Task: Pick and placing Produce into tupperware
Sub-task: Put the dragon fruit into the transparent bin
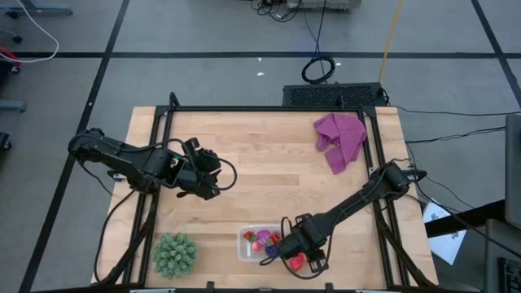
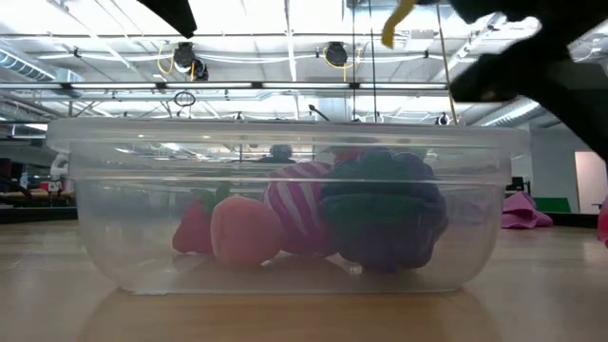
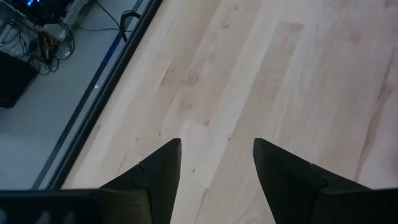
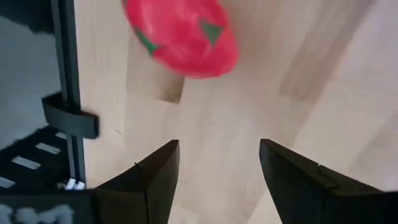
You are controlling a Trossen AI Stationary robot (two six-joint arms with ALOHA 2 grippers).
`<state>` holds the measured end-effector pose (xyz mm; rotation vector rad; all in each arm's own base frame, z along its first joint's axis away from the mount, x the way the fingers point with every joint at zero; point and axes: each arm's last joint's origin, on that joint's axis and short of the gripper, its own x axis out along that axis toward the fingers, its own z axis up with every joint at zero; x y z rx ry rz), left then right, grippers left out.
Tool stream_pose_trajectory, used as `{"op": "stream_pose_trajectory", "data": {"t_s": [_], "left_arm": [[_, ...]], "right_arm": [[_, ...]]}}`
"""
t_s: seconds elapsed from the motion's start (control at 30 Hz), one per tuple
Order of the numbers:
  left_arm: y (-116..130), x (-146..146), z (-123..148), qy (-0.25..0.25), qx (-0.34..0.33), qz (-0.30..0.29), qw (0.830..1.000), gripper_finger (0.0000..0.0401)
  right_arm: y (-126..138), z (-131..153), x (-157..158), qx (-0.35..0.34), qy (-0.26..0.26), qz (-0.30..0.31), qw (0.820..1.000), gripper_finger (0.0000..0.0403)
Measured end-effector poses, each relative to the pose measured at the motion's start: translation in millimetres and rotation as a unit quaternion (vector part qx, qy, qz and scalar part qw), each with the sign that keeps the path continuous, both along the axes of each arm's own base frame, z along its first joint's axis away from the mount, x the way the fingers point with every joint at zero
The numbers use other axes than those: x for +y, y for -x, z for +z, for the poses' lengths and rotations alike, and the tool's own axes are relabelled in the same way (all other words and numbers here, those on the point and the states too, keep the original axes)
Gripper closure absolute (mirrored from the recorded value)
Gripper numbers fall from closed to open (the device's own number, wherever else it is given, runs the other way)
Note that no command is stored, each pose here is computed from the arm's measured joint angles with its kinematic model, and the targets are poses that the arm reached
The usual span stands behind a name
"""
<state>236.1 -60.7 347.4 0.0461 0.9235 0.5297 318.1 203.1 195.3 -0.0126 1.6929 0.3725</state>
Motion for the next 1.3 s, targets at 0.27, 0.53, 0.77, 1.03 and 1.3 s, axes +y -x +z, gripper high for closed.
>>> {"op": "stream_pose_trajectory", "data": {"t_s": [0.27,0.53,0.77,1.03,1.3], "left_arm": [[1,-2,0,0.023,-0.02,0.028,0.999,0.0194],[1,-6,0,0.044,-0.038,0.051,0.997,0.0194],[1,-5,0,0.044,-0.039,0.053,0.997,0.0194],[1,-5,0,0.042,-0.04,0.053,0.997,0.0194],[1,-5,0,0.041,-0.04,0.053,0.997,0.0194]], "right_arm": [[9,-7,6,0.008,0.002,0.044,0.999,0.0188],[11,-7,9,0.0,-0.006,0.098,0.995,0.0188],[11,-7,9,-0.005,-0.011,0.124,0.992,0.0188],[6,-7,3,-0.013,0.001,0.094,0.996,0.0188],[0,-7,-6,-0.011,0.006,0.065,0.998,0.0188]]}}
